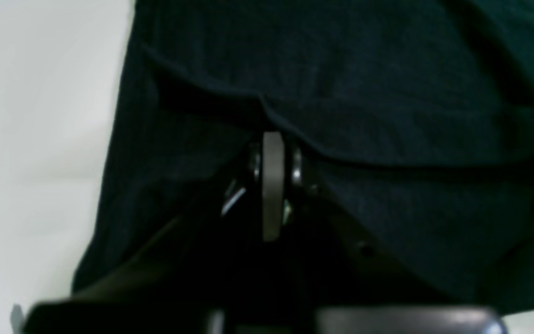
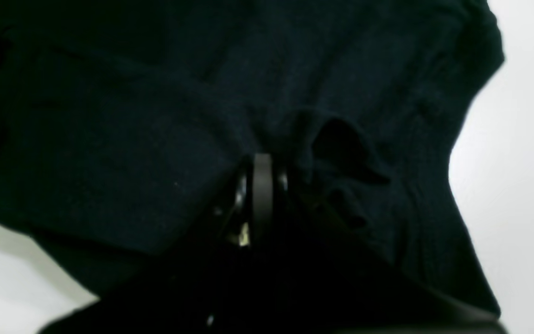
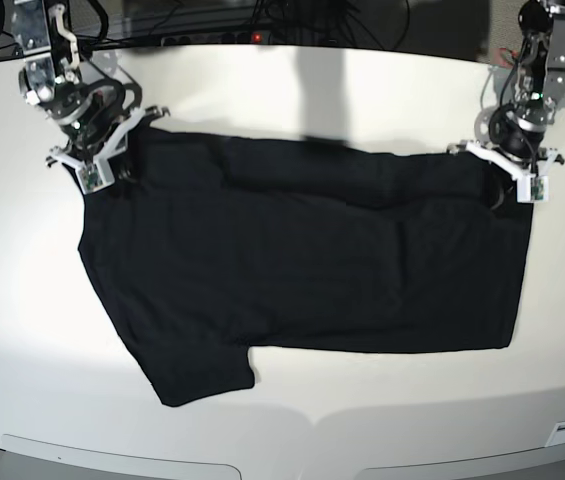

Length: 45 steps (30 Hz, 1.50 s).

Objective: Fold the T-shirt properly
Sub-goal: 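Pull the collar edge with both grippers to flatten the shirt, then move both grippers along the shirt's sides toward the hem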

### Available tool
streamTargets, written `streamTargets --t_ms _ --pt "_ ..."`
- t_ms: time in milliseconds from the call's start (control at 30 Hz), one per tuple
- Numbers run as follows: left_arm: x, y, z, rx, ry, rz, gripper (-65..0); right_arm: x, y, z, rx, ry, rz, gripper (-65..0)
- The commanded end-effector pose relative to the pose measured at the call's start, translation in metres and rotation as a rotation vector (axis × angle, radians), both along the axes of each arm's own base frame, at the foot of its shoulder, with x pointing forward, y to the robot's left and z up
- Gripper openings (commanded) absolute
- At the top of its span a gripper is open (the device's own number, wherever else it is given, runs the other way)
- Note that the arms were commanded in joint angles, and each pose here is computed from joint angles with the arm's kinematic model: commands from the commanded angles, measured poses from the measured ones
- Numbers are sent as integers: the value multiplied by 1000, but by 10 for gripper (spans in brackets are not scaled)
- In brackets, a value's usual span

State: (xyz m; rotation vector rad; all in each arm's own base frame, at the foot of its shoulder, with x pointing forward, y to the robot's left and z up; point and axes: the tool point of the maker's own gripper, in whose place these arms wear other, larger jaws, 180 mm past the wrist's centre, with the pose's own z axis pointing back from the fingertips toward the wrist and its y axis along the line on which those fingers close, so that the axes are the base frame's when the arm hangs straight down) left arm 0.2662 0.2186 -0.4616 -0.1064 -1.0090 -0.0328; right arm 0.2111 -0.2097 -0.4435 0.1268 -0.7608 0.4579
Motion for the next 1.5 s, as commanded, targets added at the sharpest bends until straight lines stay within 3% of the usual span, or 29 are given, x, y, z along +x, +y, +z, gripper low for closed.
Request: streamTargets --t_ms 0,233,433,533,767,967,1267,1467 --pt "-63 1 -49 47 285 -32 -650 -16 -7 -3 -29 41 11 -650" --pt "-99 0 -33 43 266 -38 -650 -56 -25 7 -51 61 -27 -650" --pt "-109 24 -6 69 231 16 -650 -70 -41 9 -72 73 -64 -650" --pt "-110 21 7 58 205 -12 -650 -72 -39 10 -58 59 -62 -650" --pt "-95 10 31 55 138 -44 -650 -76 -29 22 -54 40 -34 -650" --pt "-74 2 57 82 59 -78 -650 -57 -37 48 -81 -43 -40 -650" --pt "-43 55 130 199 -115 31 -650 -25 -68 104 -92 -213 -134 -650" --pt "-7 71 165 213 -244 81 -650 -1 -68 115 -64 -243 -166 -650"
